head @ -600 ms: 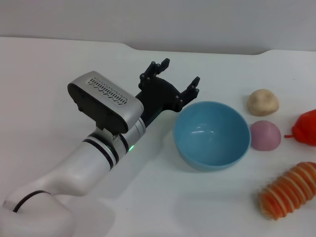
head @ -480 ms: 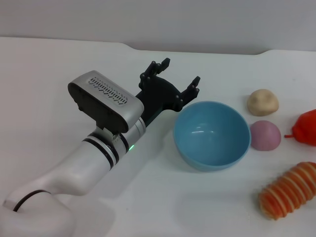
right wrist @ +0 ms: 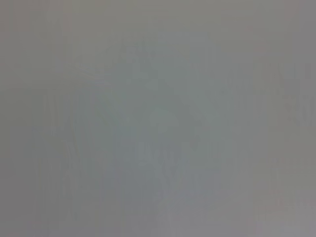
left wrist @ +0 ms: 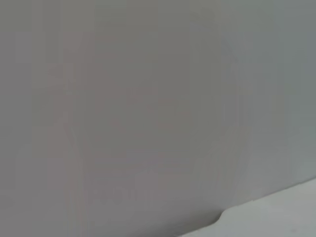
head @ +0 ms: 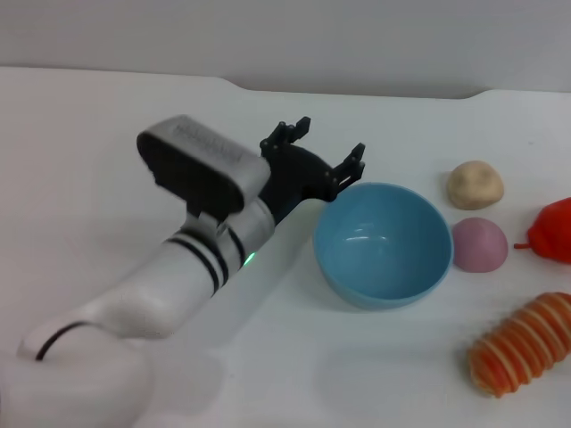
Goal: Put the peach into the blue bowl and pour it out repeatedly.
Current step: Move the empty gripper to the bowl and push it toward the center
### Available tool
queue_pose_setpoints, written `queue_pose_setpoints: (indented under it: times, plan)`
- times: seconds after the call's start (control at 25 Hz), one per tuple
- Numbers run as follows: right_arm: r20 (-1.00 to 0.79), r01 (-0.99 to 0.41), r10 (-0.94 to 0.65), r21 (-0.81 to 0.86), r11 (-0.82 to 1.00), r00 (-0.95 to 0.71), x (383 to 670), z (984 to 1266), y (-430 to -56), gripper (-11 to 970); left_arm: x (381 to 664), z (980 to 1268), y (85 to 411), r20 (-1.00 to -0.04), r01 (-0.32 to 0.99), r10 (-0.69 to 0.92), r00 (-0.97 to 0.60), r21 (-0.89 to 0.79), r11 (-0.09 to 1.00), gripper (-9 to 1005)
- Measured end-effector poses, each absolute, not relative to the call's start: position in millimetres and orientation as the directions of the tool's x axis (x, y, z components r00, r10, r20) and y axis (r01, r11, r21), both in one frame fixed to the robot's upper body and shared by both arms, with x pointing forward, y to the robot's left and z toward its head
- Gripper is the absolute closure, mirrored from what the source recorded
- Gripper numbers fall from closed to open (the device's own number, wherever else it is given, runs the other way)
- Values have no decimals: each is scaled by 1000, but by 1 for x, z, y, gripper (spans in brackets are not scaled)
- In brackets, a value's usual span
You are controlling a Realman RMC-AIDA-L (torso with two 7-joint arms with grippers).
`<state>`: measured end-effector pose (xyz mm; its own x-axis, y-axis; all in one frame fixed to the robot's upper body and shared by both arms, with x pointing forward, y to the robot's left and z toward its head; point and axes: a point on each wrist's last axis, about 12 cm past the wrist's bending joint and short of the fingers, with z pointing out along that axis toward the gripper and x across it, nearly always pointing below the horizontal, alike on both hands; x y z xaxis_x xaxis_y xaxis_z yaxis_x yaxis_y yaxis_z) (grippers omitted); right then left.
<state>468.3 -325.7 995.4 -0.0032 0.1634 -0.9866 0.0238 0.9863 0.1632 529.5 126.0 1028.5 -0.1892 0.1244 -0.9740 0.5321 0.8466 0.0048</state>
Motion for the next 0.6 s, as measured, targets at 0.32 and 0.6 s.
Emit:
queue_pose_setpoints:
  times: [0.32,0.6]
  plan:
    - [-987,16,163,163,986,0,471,997,-325,208,569,1080,126,-907,542,128,-400,-121,831,185]
    - [-986,25,165,165,986,-9,467,995,-326,208,594,1111,139,-787,595,268,-557,-153,789,185]
